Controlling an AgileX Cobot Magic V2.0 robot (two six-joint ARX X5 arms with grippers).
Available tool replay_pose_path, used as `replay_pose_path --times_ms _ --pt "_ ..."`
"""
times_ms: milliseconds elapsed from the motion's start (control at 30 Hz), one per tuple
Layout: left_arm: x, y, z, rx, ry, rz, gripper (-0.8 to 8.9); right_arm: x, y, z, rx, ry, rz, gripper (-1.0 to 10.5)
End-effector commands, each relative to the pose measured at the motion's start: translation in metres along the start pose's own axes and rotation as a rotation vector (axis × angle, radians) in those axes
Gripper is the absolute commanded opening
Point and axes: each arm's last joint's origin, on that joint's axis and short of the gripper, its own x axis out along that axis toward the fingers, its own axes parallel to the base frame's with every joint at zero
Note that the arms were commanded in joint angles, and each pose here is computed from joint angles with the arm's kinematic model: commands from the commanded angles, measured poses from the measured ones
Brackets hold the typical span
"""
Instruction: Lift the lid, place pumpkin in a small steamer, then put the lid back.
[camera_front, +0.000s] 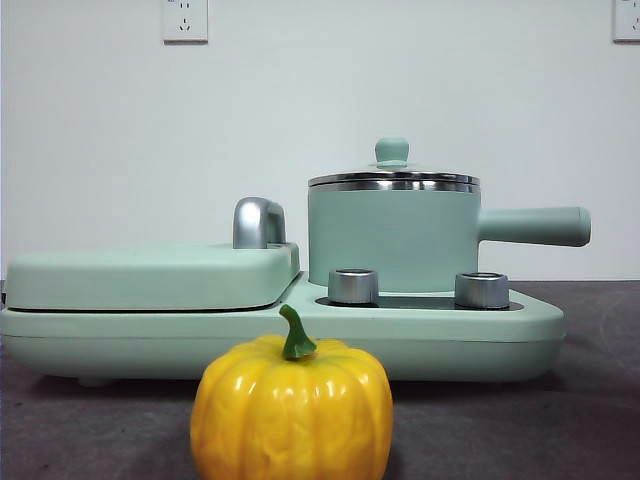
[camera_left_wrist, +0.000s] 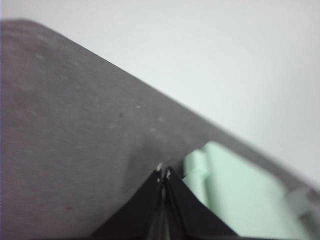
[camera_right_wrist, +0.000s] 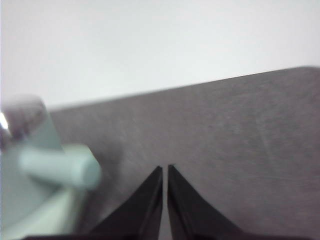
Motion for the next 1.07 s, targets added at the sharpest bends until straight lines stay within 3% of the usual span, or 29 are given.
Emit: replay_pose_path --times_ms 33,100,333,467,600,933,1067 --pt "0.001 0.000 0.001 -0.154 -0.036 -0.027 0.07 -0.001 0.003 0.006 0.270 -0.037 0.044 0.1" --pt "0.000 -0.005 0.008 -0.151 -0.091 -0.070 0.07 -0.002 0.005 0.014 0.323 -0.058 0.056 0.1" --pt "-0.008 -0.023 0.035 -0.140 -0.244 -0.189 0.08 -0.014 0.018 0.056 0.282 -0.146 0.143 0.1" --pt "-0.017 -0.036 0.053 -0.137 -0.196 -0.150 0.10 -0.021 0.027 0.086 0.246 -0.145 0.156 0.1" --pt "-0.028 -0.051 0.076 -0.095 -0.135 -0.096 0.10 -0.021 0.035 0.113 0.156 -0.097 0.170 0.1" --pt "-0.030 -0.081 0.121 0.132 -0.020 -0.017 0.10 0.005 0.050 0.155 -0.063 0.081 0.178 0.1" --pt "-0.017 -0.090 0.134 0.230 0.050 -0.039 0.10 0.019 0.054 0.165 -0.145 0.134 0.196 0.1"
